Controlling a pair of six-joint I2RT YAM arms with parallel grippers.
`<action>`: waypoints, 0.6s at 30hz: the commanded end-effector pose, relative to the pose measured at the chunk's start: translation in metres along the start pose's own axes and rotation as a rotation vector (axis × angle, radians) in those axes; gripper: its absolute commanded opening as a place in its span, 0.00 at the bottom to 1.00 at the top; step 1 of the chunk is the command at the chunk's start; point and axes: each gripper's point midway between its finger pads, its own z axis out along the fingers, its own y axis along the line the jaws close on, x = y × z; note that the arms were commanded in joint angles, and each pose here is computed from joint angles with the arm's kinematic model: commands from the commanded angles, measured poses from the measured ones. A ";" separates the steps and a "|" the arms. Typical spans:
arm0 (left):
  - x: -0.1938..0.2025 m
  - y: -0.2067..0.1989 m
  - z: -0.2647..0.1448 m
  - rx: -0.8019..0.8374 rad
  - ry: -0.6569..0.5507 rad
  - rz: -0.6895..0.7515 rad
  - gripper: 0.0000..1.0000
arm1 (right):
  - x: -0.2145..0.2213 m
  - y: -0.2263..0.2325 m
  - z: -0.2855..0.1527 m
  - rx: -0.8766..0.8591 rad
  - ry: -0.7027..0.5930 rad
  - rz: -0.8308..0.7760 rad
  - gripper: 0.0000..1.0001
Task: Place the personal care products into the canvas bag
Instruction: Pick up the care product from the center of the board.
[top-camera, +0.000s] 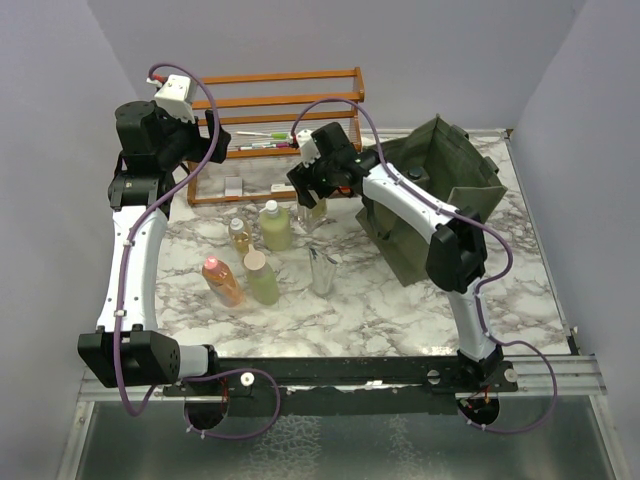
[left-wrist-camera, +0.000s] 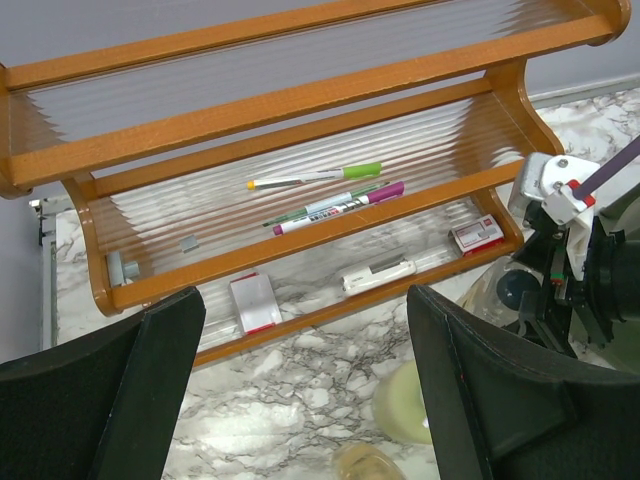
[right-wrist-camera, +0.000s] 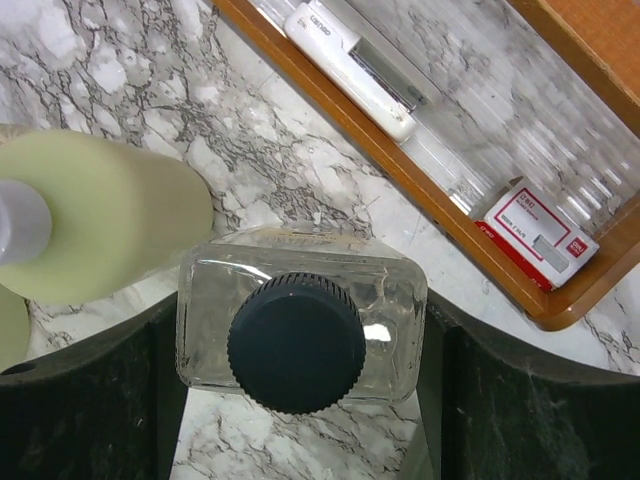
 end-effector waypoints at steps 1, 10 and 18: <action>-0.013 -0.003 -0.008 0.014 -0.041 0.019 0.85 | -0.063 -0.002 -0.037 -0.030 -0.178 -0.096 0.32; -0.012 -0.004 -0.007 0.023 -0.039 0.019 0.85 | -0.115 0.004 -0.106 -0.029 -0.335 -0.231 0.01; -0.010 -0.004 -0.003 0.034 -0.031 0.021 0.85 | -0.166 0.006 -0.191 0.021 -0.500 -0.307 0.01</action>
